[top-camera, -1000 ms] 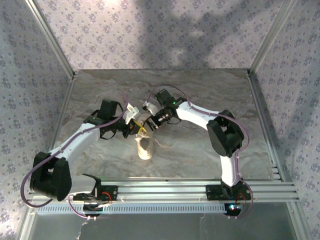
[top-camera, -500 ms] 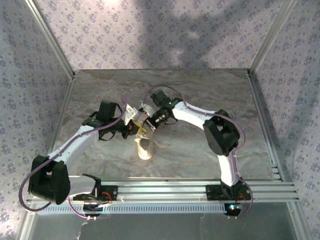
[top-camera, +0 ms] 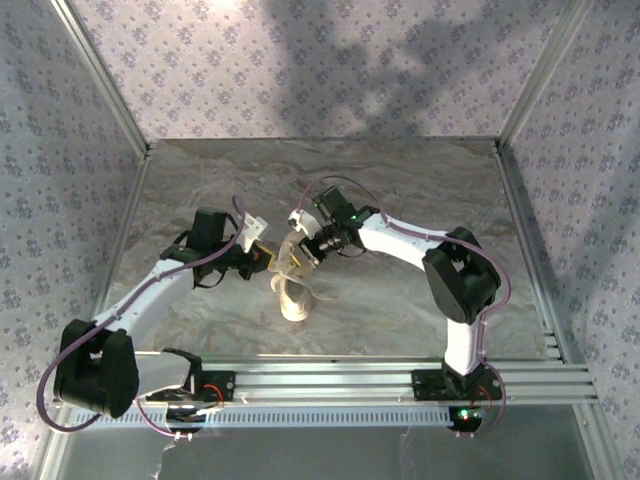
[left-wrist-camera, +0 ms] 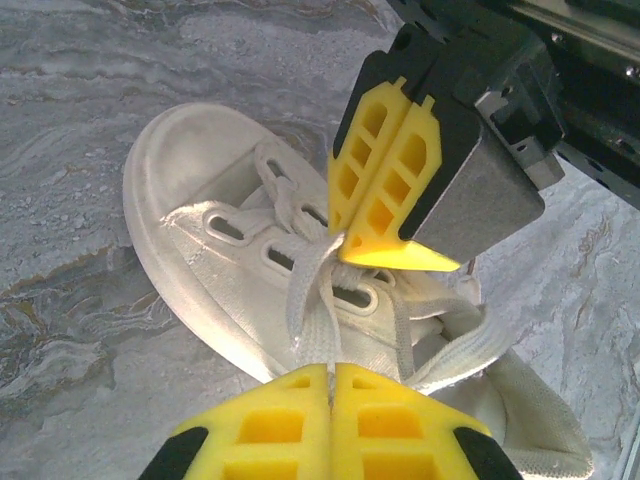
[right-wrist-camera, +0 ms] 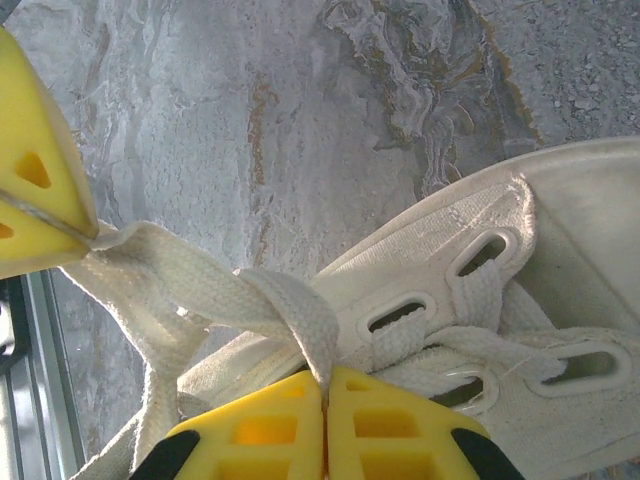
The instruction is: Tie the shoes
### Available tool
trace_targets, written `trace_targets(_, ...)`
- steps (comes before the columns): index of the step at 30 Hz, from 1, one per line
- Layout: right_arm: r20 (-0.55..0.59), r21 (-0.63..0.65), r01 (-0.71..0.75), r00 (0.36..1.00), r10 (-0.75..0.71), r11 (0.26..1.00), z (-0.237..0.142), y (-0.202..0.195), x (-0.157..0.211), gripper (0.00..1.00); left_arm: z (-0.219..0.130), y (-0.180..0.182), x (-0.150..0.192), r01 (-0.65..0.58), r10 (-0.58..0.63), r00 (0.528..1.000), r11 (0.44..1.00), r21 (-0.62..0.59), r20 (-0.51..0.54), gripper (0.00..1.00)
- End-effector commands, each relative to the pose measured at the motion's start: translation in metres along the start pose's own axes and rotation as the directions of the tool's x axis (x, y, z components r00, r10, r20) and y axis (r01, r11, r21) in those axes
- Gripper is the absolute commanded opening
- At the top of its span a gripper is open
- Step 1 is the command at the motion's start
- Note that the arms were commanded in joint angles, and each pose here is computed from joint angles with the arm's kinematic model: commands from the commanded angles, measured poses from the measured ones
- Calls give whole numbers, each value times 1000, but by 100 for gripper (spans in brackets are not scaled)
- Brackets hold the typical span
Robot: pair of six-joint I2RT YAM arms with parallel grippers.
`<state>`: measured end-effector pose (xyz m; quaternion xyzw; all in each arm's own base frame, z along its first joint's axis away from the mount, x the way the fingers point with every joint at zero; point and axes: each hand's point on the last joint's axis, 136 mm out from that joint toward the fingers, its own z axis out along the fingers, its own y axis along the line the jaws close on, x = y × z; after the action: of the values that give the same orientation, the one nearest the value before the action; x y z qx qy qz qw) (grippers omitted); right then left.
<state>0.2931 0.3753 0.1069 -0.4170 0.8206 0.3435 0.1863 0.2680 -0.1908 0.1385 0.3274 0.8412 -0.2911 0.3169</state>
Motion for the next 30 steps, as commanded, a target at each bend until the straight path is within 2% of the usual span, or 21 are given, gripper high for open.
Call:
trace_targets(1,37,-20,18,999,-17,1000,-10,7,-8,7,-3,1,-4,0,0,1000,1000,-12,30,0)
trace_targets(5,41,-34,29,999,-28,999,-11,11,-7,11,-3,-2,-6,-1,1,999,1000,4,43,0)
trace_targets(8,45,-26,34,998,-33,999,-16,13,-9,25,-5,-7,-13,-8,6,998,1000,28,68,0)
trace_targets(14,64,-1,43,997,-43,999,-33,20,-8,39,-7,-14,-20,-26,21,995,998,53,95,0)
trace_targets(21,3,4,131,991,-131,991,-37,46,18,42,-6,-14,-21,-32,26,995,998,56,96,0)
trace_targets(23,-57,11,131,990,-130,991,-27,45,39,43,-5,-14,-21,-31,25,995,998,59,94,0)
trace_targets(30,-129,73,171,979,-160,983,-9,35,51,44,-6,-16,-24,-35,28,994,997,63,102,0)
